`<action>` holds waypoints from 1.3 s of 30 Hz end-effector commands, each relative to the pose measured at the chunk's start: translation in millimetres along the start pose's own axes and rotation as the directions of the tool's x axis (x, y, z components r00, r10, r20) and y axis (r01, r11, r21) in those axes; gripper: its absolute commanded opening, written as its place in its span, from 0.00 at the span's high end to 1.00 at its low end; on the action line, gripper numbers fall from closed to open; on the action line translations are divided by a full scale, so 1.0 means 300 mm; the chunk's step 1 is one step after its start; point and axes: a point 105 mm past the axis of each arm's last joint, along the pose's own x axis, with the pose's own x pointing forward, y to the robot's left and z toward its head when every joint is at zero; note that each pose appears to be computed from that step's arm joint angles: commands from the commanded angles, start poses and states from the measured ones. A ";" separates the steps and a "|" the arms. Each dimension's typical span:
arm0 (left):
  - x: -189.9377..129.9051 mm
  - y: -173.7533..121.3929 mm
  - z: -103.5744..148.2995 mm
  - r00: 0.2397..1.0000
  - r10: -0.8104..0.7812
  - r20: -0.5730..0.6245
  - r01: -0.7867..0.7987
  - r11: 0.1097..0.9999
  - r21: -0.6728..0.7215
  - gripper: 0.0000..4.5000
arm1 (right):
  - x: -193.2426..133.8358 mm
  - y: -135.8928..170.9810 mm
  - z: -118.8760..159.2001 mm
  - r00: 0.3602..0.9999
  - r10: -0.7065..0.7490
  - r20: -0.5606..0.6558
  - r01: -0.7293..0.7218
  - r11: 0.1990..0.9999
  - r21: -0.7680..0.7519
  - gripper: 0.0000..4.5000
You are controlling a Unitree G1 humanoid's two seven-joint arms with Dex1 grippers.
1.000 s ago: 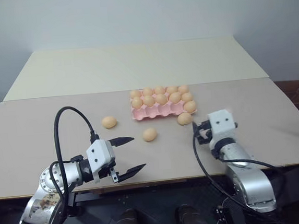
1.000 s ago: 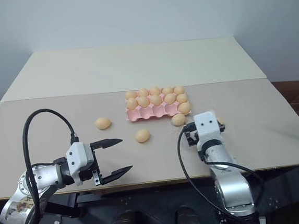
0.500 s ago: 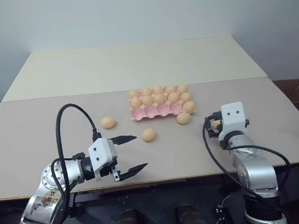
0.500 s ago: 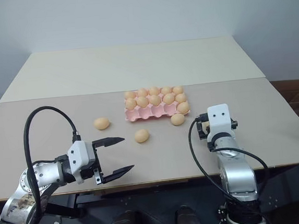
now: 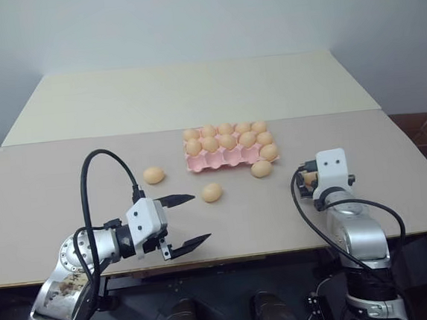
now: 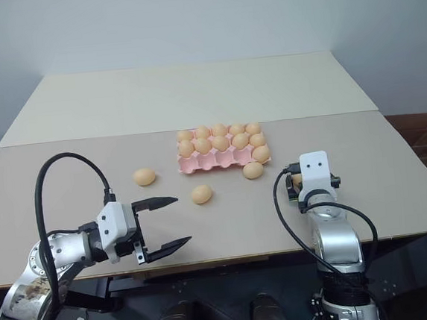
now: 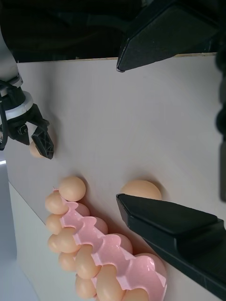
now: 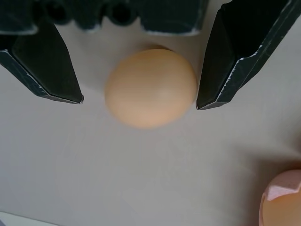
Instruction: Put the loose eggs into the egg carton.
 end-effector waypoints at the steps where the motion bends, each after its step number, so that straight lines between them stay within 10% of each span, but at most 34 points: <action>1: 0.000 -0.007 0.024 1.000 -0.003 0.014 0.003 0.999 0.034 0.00 | 0.002 -0.022 0.041 0.998 -0.027 0.059 0.026 1.000 0.018 0.14; 8: -0.009 0.000 0.011 1.000 0.016 0.001 -0.016 0.999 0.028 0.00 | 0.011 -0.025 0.039 0.997 -0.027 0.070 0.026 0.999 0.020 0.48; 18: -0.036 0.009 0.005 0.996 0.088 -0.002 -0.088 0.996 -0.012 0.00 | -0.043 -0.016 0.110 0.986 0.024 0.164 -0.020 0.999 -0.026 0.50; 39: -0.074 0.036 0.019 0.977 0.212 -0.005 -0.212 0.975 -0.059 0.00 | -0.067 0.333 0.359 0.875 0.365 0.318 -0.365 0.929 -0.061 0.52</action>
